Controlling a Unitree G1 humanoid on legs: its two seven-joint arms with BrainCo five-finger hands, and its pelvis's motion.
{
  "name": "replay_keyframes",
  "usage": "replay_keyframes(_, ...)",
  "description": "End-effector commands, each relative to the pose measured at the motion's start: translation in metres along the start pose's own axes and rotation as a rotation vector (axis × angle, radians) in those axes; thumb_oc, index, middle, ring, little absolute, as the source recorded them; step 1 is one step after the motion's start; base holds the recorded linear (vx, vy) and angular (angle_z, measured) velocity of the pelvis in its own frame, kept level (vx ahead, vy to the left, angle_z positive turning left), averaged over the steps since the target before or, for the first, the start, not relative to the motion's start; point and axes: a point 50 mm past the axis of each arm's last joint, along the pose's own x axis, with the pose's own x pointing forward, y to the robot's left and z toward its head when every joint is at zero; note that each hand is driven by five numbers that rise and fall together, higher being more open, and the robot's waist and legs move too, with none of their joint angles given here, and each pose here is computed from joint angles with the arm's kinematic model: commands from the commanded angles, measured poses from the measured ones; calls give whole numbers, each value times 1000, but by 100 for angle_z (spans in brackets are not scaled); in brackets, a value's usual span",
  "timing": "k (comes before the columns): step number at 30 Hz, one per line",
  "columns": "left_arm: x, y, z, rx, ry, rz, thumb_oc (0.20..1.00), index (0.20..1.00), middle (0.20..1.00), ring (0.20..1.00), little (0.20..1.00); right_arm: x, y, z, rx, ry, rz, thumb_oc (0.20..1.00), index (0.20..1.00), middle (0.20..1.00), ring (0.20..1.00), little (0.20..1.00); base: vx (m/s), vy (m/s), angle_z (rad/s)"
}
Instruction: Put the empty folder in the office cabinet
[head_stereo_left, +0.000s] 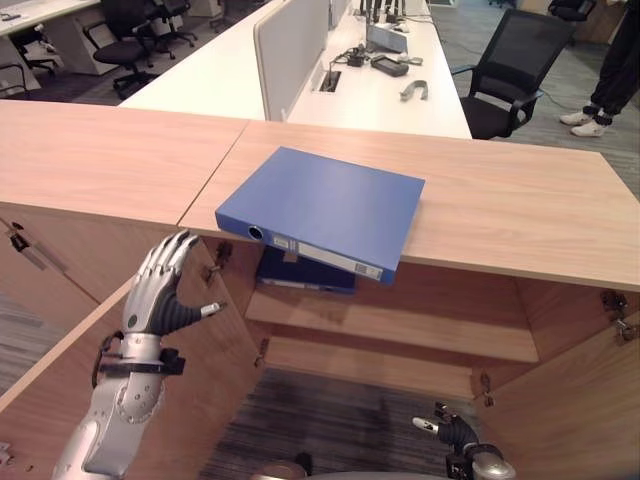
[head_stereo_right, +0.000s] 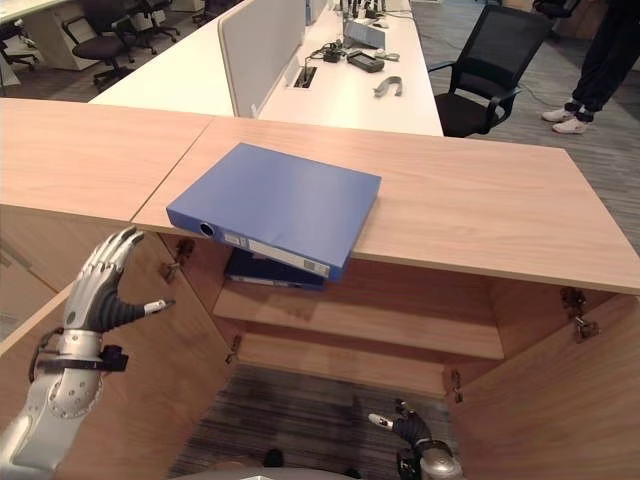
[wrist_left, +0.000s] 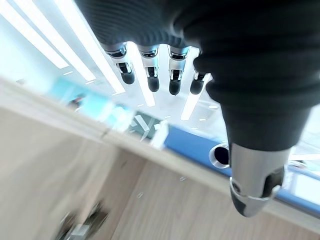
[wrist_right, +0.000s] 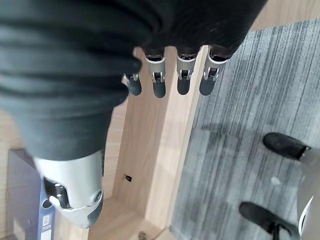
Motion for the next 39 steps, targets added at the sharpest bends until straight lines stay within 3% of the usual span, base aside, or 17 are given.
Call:
replay_keyframes(1,26,28,23,107,-200,112,1000,1000,1000,1000,1000,9,3,39,-90,-135,35,1000,1000,1000,1000,1000,72,-5,0)
replay_keyframes(12,57,46,52,269,-426,140,1000,1000,1000,1000,1000,9,1,40,-123,-139,36,1000,1000,1000,1000,1000,24,4,0)
replay_keyframes(18,76,23,64,306,-514,19,1000,1000,1000,1000,1000,10,0,39,-117,-129,25,1000,1000,1000,1000,1000,6,34,-10)
replay_keyframes(39,86,-13,56,336,-464,-120,1000,1000,1000,1000,1000,7,-11,20,-66,-53,-36,1000,1000,1000,1000,1000,1,9,-6)
